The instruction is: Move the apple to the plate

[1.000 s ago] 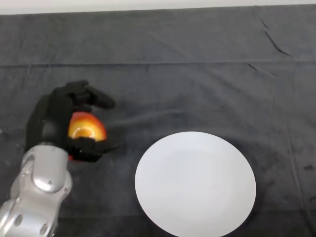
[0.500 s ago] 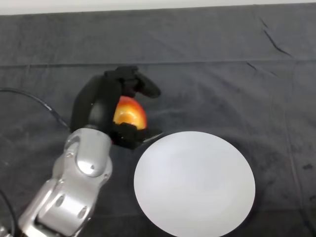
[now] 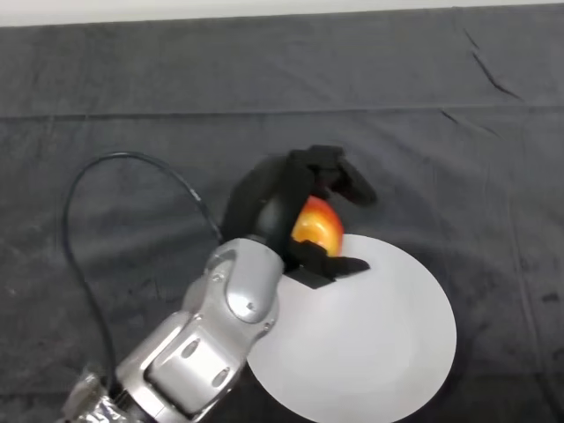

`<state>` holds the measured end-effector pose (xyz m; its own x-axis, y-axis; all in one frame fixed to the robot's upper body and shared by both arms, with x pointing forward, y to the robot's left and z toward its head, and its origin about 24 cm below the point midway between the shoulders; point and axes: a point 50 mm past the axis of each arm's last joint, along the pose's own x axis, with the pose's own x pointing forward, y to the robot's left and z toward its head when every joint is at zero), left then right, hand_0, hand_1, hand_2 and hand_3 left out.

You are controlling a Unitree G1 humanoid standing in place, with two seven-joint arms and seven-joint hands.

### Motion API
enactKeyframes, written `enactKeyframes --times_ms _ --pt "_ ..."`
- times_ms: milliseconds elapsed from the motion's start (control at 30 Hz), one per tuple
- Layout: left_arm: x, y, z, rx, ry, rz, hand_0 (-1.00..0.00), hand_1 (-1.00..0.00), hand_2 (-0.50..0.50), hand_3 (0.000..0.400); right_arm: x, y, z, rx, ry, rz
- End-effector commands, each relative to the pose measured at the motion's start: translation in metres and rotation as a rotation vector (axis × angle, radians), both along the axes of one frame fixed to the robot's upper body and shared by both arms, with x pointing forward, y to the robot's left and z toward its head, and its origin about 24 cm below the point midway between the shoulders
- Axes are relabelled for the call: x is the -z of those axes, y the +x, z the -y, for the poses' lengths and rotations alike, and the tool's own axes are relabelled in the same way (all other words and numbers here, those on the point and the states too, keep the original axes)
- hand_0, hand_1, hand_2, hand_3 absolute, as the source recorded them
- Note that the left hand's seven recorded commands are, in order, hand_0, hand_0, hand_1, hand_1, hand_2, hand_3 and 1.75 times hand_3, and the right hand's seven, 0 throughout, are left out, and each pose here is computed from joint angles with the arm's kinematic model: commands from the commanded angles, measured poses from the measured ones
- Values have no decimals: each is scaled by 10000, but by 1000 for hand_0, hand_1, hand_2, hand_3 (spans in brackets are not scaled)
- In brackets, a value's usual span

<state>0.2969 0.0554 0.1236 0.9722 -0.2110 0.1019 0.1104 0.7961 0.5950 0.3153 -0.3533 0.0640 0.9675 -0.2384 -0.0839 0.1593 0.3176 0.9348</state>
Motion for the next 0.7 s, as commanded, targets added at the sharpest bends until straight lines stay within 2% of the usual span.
enactKeyframes --times_ms 33,700 --pt "-107 58 95 358 37 418 -1000 -1000 0 400 -26 -29 61 293 97 194" --pt "50 -47 654 2639 188 -338 -1000 -1000 0 400 -27 -29 62 292 113 201"
